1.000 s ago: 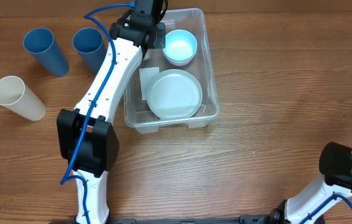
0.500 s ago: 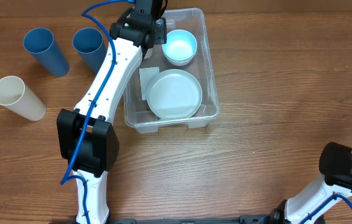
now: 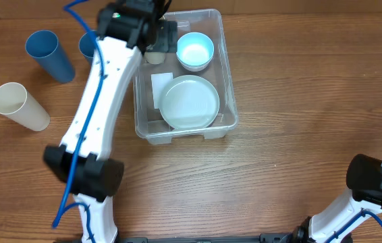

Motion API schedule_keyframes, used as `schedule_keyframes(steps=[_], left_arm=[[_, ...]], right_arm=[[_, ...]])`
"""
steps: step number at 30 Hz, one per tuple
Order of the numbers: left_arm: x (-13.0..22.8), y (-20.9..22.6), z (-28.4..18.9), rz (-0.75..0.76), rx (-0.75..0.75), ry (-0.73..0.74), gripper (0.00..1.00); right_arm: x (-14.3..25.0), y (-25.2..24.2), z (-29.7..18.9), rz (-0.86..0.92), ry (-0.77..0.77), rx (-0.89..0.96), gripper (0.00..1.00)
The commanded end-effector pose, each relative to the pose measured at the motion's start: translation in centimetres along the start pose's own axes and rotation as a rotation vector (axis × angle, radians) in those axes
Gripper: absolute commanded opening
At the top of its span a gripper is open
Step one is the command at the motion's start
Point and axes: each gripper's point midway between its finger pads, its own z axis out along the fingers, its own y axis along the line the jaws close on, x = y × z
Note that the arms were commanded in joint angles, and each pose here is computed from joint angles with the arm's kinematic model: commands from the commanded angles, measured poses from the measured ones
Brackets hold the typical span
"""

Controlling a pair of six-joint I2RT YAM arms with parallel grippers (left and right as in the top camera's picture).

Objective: Pack container
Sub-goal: 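Carry the cream cup into the bin's back-left corner and release, then move the left gripper to the second cream cup and grasp, then lower the second cream cup into the first cream cup and release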

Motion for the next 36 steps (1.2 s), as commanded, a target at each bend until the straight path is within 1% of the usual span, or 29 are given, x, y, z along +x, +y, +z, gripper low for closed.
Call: schedule_keyframes(steps=[1,3,6,7,10,12,14,16,18,20,23,25,28,29,31,34,36], left_arm=[[1.0,2.0,-7.3,-0.071,0.03,-0.032,1.0],[2.8,4.8,-9.7,-0.134,-0.011,0.0,1.0],[5.1,10.7,-12.6,-0.266,-0.146,0.025,1.0],[5.3,12.0,-13.2,-0.285,-0.156,0.017,1.0],[6.2,16.8,-14.6,-0.422,-0.21,-0.001,1.0],[6.9,20.1,-14.6,-0.516,-0.263,0.012,1.0],[8.2,23.7,-13.6,-0.651,-0.33,0.04,1.0],[9.0,25.9,-11.7,-0.736,-0.338,0.065,1.0],[9.5,27.4,-8.8,-0.788,-0.319,0.083,1.0],[10.2,28.9,-5.3,-0.781,-0.323,0.095,1.0],[10.3,29.5,-1.0,-0.648,-0.312,0.107,1.0],[10.1,29.7,0.6,-0.604,-0.308,0.116,0.97],[9.4,30.4,3.4,-0.52,-0.303,0.118,0.89],[9.4,30.6,4.4,-0.499,-0.301,0.128,0.88],[9.9,30.7,6.1,-0.491,-0.298,0.16,0.88],[11.5,30.6,9.2,-0.49,-0.291,0.244,0.88],[12.3,30.3,10.3,-0.49,-0.281,0.28,0.78]], right_arm=[[-0.5,-0.1,-0.7,0.005,-0.024,0.001,1.0],[-0.5,-0.1,-0.7,0.006,-0.024,0.001,1.0],[-0.5,-0.1,-0.7,0.006,-0.024,0.001,1.0],[-0.5,-0.1,-0.7,0.005,-0.024,0.001,1.0],[-0.5,-0.1,-0.7,0.006,-0.024,0.001,1.0],[-0.5,-0.1,-0.7,0.006,-0.024,0.001,1.0],[-0.5,-0.1,-0.7,0.005,-0.024,0.001,1.0],[-0.5,-0.1,-0.7,0.006,-0.024,0.001,1.0],[-0.5,-0.1,-0.7,0.006,-0.024,0.001,1.0],[-0.5,-0.1,-0.7,0.006,-0.024,0.001,1.0],[-0.5,-0.1,-0.7,0.005,-0.024,0.001,1.0],[-0.5,-0.1,-0.7,0.006,-0.024,0.001,1.0],[-0.5,-0.1,-0.7,0.006,-0.024,0.001,1.0],[-0.5,-0.1,-0.7,0.006,-0.024,0.001,1.0],[-0.5,-0.1,-0.7,0.006,-0.024,0.001,1.0],[-0.5,-0.1,-0.7,0.006,-0.024,0.001,1.0],[-0.5,-0.1,-0.7,0.006,-0.024,0.001,1.0]])
